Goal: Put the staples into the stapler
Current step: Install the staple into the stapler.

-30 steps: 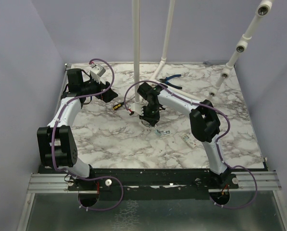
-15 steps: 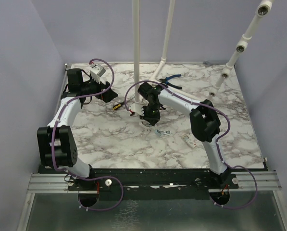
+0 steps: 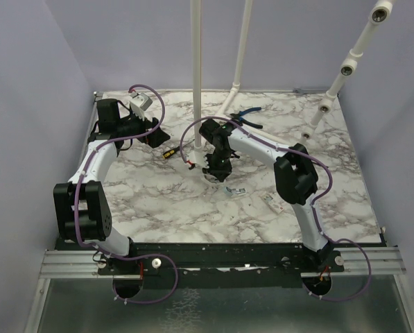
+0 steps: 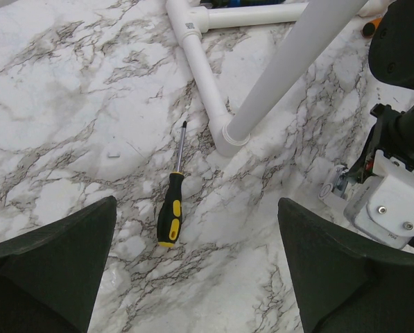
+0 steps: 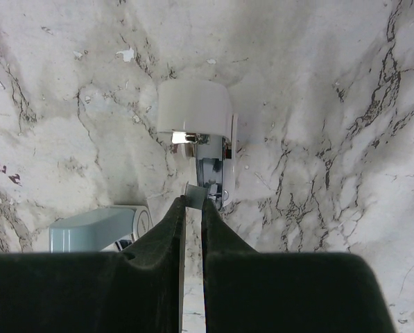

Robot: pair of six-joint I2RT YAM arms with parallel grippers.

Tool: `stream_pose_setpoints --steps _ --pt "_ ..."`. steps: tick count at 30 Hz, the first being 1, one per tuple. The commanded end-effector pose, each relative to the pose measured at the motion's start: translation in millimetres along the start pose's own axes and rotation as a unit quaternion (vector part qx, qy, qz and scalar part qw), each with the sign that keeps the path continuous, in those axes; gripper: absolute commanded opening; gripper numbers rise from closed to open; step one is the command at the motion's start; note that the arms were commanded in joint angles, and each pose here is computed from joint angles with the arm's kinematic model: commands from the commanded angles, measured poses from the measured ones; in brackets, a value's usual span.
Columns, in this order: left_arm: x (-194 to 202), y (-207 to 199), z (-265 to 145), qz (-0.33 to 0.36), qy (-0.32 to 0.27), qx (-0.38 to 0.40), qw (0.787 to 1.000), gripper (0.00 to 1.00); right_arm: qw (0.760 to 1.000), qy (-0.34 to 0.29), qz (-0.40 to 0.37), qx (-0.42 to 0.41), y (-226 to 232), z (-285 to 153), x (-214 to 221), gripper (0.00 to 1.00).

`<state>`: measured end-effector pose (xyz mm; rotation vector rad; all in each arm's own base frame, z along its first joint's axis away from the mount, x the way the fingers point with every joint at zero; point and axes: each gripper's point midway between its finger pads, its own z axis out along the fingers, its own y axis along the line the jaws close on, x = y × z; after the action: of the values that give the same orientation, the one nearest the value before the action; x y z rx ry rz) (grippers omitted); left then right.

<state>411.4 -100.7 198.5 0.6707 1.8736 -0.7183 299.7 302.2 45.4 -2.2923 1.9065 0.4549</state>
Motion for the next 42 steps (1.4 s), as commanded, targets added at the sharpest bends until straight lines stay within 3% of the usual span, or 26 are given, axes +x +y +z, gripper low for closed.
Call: stream_pose_setpoints --steps 1,42 --pt "-5 -7 -7 0.009 -0.008 0.01 1.0 0.99 0.999 -0.025 -0.027 0.007 2 -25 -15 0.05" --pt "-2 -3 -6 0.005 -0.006 0.008 1.0 0.99 0.999 -0.018 -0.035 -0.019 -3 -2 -5 0.05"
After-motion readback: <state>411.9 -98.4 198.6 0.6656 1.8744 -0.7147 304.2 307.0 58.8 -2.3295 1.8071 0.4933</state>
